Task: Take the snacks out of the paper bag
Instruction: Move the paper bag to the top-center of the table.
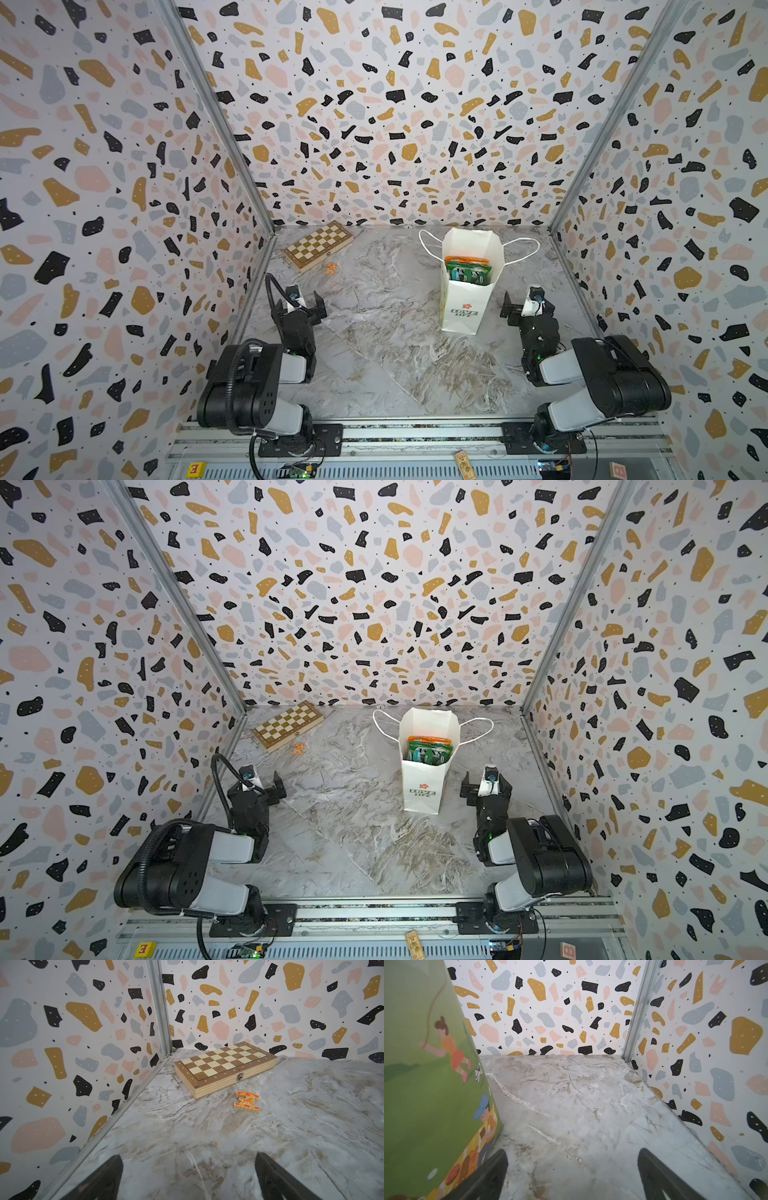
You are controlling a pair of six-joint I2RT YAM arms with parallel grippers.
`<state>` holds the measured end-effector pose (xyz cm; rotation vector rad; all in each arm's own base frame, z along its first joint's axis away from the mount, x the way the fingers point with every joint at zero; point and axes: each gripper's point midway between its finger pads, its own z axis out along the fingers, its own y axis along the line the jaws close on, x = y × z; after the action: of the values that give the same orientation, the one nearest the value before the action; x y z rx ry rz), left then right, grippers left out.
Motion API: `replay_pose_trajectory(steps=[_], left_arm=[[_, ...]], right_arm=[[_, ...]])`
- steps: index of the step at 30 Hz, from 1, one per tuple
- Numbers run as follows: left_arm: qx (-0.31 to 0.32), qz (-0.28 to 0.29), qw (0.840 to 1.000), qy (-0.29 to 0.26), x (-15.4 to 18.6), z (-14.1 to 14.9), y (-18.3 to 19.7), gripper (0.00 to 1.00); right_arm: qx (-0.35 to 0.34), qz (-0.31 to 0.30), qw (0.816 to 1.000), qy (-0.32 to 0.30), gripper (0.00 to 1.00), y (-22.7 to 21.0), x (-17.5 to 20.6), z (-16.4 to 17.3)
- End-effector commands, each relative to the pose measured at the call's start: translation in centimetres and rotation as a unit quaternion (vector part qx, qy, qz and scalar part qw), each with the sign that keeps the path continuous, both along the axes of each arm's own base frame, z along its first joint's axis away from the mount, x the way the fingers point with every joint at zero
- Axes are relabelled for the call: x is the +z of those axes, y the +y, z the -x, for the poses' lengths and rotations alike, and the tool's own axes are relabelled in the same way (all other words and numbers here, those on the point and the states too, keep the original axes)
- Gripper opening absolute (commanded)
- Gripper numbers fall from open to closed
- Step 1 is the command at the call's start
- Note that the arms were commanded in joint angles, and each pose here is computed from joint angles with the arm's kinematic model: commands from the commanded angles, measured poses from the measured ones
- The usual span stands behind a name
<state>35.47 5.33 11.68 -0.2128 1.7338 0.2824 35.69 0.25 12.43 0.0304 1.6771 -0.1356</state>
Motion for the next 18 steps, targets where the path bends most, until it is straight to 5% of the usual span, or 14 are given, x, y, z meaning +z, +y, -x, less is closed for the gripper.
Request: replay_pose_trajectory(steps=[1, 18], left_arm=[[0.004, -0.002, 0.999, -0.033, 1.84, -0.41, 0.05, 1.0], [0.018, 0.001, 0.999, -0.032, 1.8, -0.35, 0.5, 1.0]], right_arm=[[-0.001, 0.0, 1.0, -0.013, 0.99, 0.07, 0.83, -0.48], [-0.002, 0.0, 1.0, -0.012, 0.99, 0.02, 0.82, -0.49]])
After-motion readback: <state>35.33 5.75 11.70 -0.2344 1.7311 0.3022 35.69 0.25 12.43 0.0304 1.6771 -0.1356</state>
